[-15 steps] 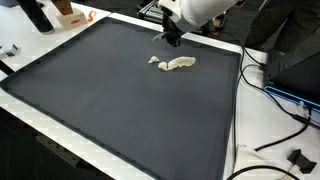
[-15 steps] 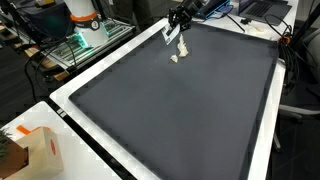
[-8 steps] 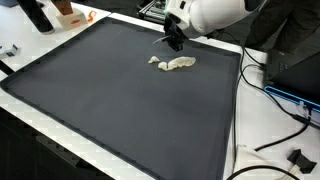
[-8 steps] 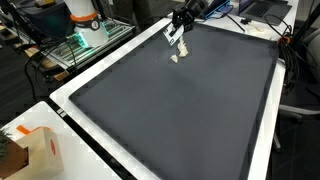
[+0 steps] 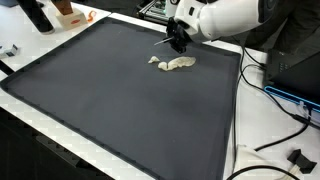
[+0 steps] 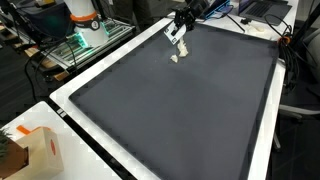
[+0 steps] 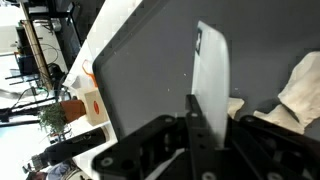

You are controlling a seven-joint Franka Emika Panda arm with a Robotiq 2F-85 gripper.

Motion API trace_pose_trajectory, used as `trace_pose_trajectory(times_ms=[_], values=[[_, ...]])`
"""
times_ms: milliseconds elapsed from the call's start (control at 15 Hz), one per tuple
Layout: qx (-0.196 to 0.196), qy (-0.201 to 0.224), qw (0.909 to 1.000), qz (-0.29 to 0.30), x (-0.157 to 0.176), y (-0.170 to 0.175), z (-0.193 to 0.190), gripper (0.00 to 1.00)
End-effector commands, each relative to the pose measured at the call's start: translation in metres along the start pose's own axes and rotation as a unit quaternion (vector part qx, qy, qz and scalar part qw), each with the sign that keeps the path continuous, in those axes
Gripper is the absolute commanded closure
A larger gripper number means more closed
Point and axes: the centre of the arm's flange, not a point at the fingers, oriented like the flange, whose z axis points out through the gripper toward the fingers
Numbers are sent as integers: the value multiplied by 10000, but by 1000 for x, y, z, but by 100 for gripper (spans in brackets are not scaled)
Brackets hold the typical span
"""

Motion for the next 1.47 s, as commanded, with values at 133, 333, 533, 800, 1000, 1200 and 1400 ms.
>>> trace_pose_trajectory(times_ms=[133,333,533,800,1000,1200,1400], values=[[-273,308,9985,-374,-4,-9,-5,99],[-291,424,9972,-550,-7,-11,-8,99],[-273,513,9960,-685,-12,-10,-11,99],[-230,615,9938,-901,-19,-7,-15,99],[-188,701,9918,-1050,-23,-5,-18,99],[-120,781,9897,-1195,-28,-1,-22,99],[-7,915,9848,-1479,-33,3,-28,99]])
